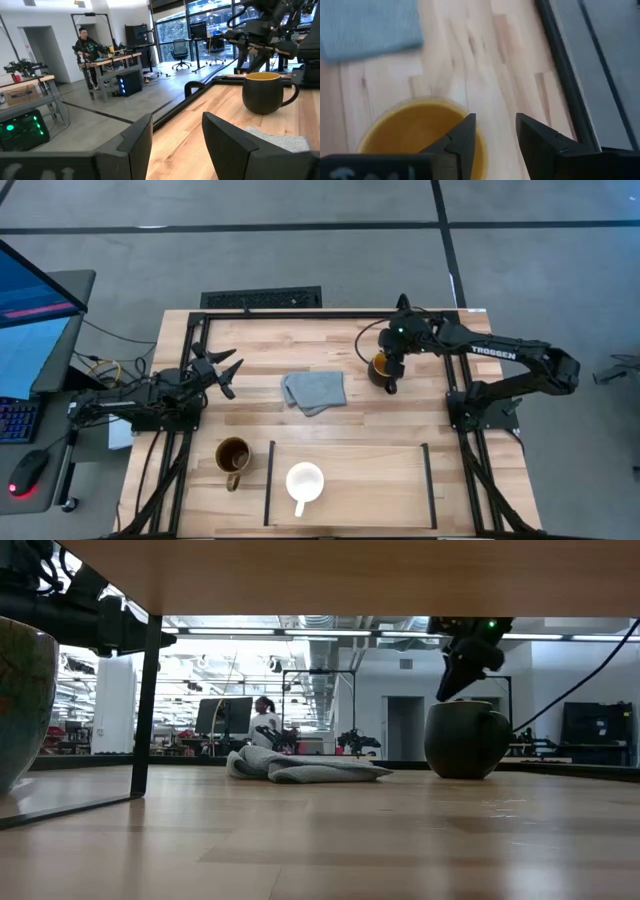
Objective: Stack small to large cups/mugs on shelf
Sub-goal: Put the black mug on the shelf
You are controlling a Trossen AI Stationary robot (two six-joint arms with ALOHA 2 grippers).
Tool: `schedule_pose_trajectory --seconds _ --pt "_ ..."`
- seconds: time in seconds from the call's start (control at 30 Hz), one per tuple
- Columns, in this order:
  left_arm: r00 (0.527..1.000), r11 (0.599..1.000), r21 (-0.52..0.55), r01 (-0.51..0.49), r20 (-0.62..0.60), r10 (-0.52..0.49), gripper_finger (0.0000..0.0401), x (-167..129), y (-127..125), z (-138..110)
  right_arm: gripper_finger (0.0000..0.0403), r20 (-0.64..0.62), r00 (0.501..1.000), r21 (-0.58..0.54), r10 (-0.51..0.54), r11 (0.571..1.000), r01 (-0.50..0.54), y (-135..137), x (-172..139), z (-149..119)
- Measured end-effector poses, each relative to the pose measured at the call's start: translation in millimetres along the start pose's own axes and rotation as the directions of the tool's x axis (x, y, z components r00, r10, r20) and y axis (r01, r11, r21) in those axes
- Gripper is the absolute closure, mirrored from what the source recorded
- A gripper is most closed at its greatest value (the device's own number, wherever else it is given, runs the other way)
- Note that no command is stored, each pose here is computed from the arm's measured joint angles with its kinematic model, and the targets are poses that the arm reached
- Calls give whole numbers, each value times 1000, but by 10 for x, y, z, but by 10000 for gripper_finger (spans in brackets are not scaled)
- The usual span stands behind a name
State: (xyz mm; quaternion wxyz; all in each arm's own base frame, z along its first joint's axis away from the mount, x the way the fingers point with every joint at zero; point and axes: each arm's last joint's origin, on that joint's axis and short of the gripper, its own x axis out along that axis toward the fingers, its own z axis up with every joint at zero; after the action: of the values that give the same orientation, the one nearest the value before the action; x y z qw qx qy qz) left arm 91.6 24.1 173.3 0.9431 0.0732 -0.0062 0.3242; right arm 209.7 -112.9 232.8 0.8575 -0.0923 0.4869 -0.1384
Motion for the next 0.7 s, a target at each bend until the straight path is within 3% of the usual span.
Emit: schedule_pose_trajectory --seconds 0.5,0.7 --pt "1000 1000 0 0 0 0 236 0 0 0 269 -65 997 -21 39 999 -40 36 3 -61" --pt "1000 1000 0 0 0 0 236 0 0 0 279 -133 988 -53 74 995 -82 75 194 -25"
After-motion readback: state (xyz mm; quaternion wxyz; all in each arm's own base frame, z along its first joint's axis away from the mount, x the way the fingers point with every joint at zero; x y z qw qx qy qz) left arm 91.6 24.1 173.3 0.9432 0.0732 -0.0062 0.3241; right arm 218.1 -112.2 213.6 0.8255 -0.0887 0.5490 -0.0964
